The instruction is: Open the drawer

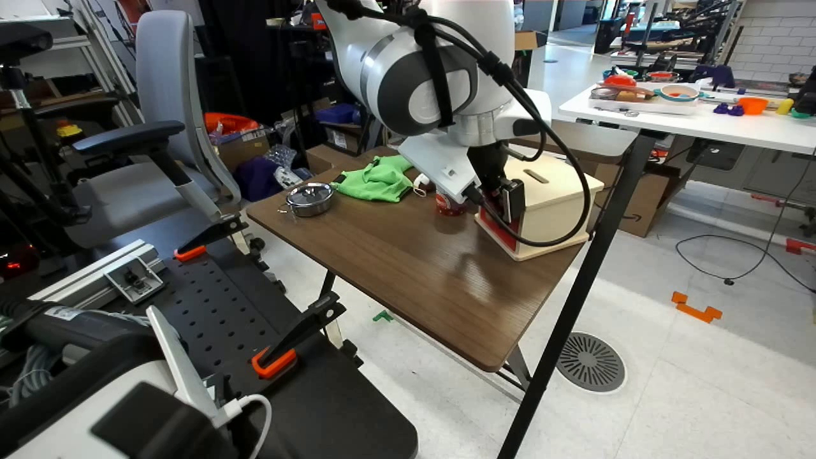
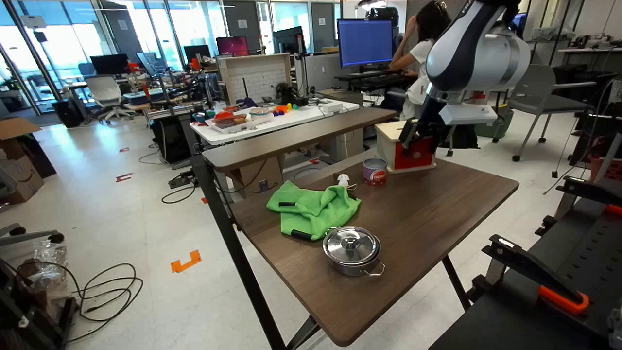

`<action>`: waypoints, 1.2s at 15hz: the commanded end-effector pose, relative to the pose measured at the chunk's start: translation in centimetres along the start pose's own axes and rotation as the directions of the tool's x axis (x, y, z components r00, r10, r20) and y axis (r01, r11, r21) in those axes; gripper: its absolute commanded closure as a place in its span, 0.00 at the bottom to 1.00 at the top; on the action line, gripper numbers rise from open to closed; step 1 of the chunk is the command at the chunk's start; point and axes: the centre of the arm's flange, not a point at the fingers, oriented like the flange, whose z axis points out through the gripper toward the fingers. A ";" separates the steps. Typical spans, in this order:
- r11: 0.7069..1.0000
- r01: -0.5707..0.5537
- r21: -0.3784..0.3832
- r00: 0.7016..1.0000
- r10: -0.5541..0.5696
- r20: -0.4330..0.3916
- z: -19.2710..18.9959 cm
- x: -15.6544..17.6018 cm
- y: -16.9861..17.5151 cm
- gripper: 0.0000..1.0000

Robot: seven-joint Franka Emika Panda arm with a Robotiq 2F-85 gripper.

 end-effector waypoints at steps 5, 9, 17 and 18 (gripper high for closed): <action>0.999 -0.008 -0.031 0.999 0.007 -0.038 1.6 0.8 0.3 0.67; 0.999 -0.006 -0.031 0.999 0.005 -0.044 1.5 0.9 0.2 0.95; 0.998 0.005 -0.066 1.000 -0.005 0.006 1.5 -0.9 0.1 0.93; 0.998 0.012 -0.068 1.000 -0.011 0.012 1.4 -1.1 0.0 0.93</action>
